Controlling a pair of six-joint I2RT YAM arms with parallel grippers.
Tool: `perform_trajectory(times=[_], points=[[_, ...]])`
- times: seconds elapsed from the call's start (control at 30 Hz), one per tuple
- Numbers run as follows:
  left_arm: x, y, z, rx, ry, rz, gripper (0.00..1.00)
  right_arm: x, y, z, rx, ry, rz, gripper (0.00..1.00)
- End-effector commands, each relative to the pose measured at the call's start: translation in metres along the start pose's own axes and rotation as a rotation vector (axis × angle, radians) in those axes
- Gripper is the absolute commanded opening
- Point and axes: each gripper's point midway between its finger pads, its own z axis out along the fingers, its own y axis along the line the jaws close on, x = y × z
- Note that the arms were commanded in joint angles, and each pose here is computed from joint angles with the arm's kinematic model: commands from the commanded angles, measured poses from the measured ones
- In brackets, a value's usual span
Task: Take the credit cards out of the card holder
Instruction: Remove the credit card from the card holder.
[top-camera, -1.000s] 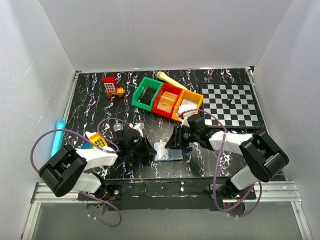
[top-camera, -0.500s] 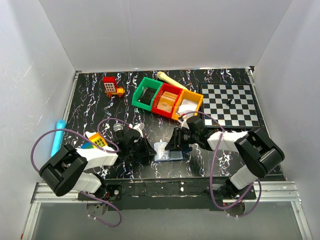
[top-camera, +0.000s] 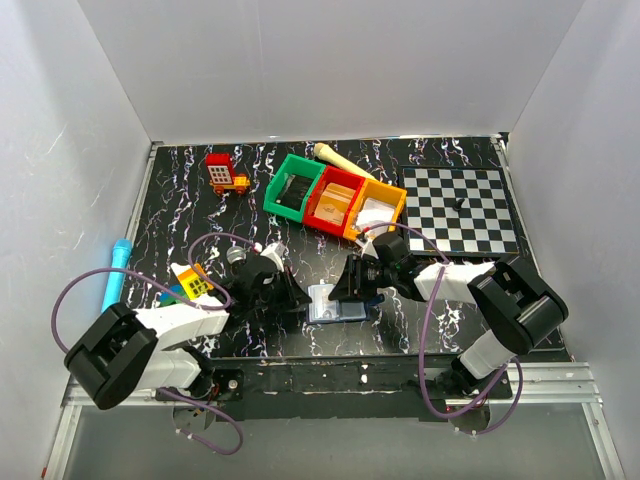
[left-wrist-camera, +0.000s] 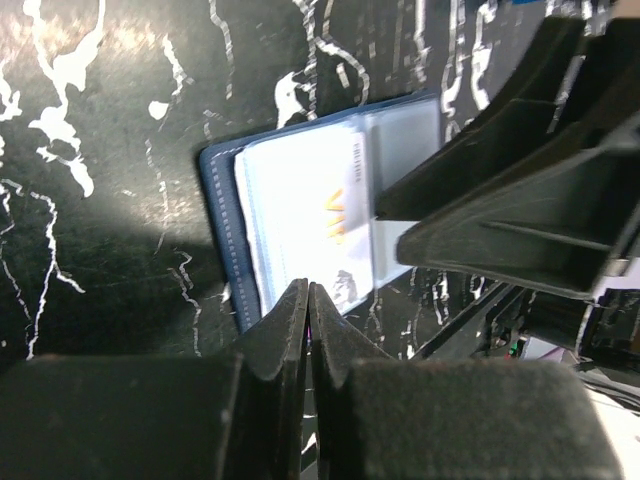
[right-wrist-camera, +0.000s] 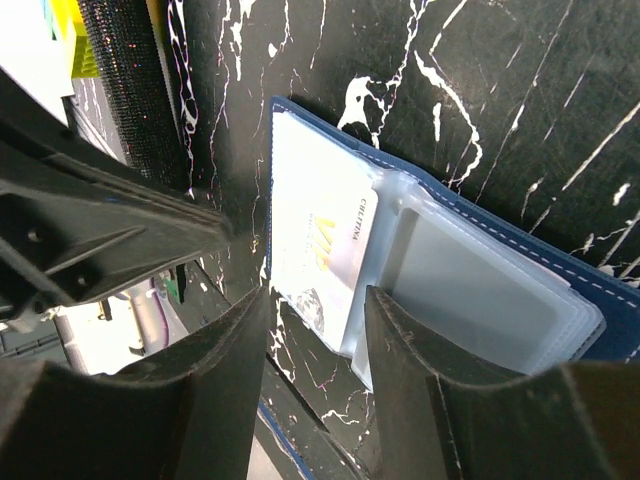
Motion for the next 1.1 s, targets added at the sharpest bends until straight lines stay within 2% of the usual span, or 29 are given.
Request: perform_trajectory(times=[0.0,0.63,1.07], points=[[-0.024,-0.023,-0.008,0.052,-0.071,0.053,0.0,-0.003,0.01,-0.002,-0.016,-0.015,-0.042,0.51],[-0.001,-0.005,0.015,0.028,0.035,0.041,0.0,0.001,0.011,0.005,-0.015,0.012,-0.039,0.51],[0.004,0.004,0.016,-0.002,0.044,0.022,0.0,0.003,0.01,0.007,-0.022,0.022,-0.034,0.51]])
